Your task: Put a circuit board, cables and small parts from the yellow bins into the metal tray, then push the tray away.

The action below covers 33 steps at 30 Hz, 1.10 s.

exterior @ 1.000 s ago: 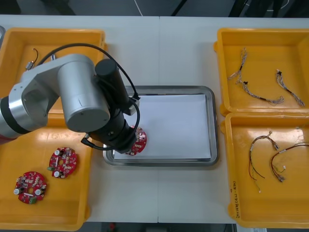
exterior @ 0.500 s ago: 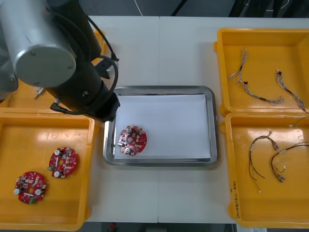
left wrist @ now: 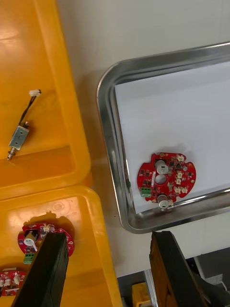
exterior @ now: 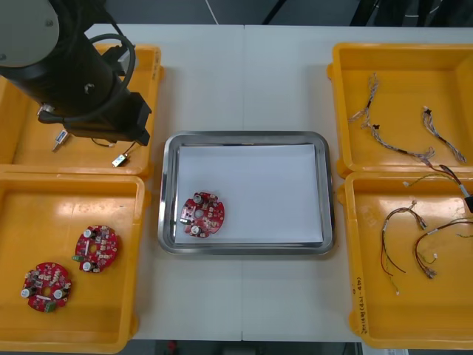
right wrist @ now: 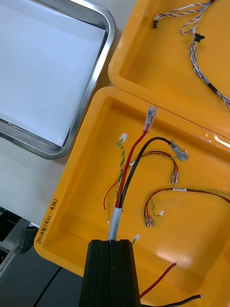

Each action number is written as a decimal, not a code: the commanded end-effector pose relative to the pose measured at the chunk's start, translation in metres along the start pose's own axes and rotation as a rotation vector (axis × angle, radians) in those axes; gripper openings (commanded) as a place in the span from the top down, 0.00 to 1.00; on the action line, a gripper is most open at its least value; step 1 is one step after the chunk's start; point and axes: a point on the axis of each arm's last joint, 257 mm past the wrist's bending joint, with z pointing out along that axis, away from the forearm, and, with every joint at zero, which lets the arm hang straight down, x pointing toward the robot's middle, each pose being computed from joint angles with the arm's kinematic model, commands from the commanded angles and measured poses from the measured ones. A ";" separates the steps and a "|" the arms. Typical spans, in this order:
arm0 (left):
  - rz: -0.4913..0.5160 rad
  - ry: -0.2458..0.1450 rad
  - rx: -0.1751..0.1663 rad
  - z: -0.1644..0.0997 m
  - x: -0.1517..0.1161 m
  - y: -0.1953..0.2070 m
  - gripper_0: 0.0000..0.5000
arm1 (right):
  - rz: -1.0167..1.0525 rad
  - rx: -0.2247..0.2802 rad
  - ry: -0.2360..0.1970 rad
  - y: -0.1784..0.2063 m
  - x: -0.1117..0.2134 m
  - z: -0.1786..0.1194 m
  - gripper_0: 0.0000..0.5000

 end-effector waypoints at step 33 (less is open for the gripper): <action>0.042 -0.176 -0.164 -0.042 -0.085 0.154 0.00 | -0.568 -0.042 -0.021 0.084 -0.068 0.001 1.00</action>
